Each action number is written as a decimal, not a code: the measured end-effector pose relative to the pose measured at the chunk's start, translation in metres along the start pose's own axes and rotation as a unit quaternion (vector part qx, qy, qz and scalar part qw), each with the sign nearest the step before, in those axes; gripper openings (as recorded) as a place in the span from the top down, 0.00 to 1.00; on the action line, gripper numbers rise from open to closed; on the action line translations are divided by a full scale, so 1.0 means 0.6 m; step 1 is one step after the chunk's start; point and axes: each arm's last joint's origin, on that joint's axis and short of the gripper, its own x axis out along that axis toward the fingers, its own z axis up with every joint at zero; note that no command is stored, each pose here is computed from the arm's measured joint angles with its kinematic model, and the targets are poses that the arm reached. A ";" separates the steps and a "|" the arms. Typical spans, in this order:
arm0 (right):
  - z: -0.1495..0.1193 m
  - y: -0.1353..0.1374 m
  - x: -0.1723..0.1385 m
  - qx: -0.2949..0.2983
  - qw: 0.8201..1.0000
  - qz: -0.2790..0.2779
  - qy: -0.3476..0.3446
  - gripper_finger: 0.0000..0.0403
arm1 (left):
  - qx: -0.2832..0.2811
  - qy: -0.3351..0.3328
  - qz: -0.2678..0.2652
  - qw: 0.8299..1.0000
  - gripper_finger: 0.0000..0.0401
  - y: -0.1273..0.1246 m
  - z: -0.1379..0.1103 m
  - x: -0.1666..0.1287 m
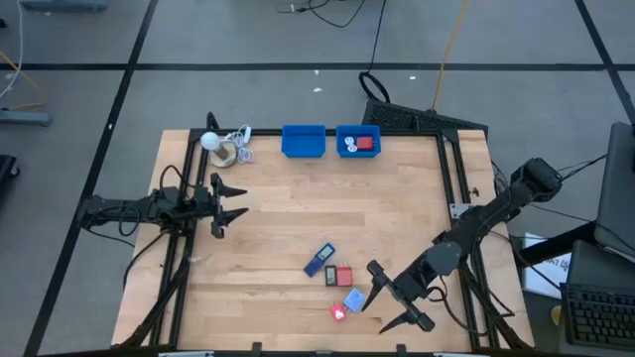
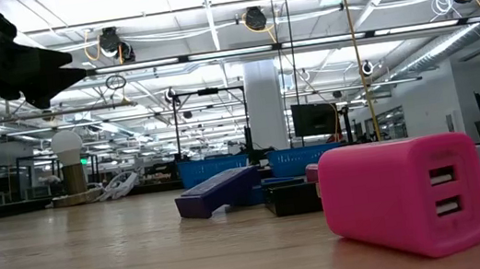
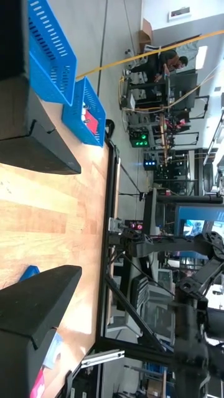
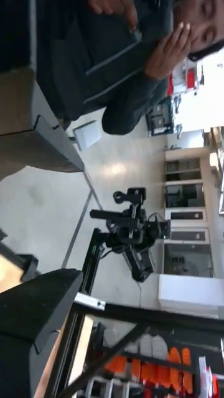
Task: Pick & Place Office items
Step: Put the red charger adapter into the right blue bin
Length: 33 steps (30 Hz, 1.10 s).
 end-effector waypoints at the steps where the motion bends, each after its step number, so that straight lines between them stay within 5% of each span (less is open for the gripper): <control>1: -0.007 0.002 0.006 0.000 1.000 0.003 -0.001 0.37 | 0.000 0.000 0.000 1.000 0.36 0.000 0.000 0.000; 7: -0.053 0.022 0.040 0.004 1.000 0.015 -0.016 0.37 | 0.000 0.000 0.000 1.000 0.36 0.000 0.000 0.000; 13: -0.088 0.046 0.073 0.003 0.993 -0.083 0.084 0.37 | -0.001 0.000 0.000 1.000 0.36 0.000 0.000 0.000; 20: -0.150 0.026 0.092 0.050 0.944 -0.171 0.278 0.36 | 0.000 0.000 0.000 1.000 0.36 0.000 0.000 0.000; 33: -0.245 -0.038 0.077 0.003 0.878 -0.210 0.431 0.36 | 0.000 0.000 0.000 1.000 0.36 0.000 0.000 0.000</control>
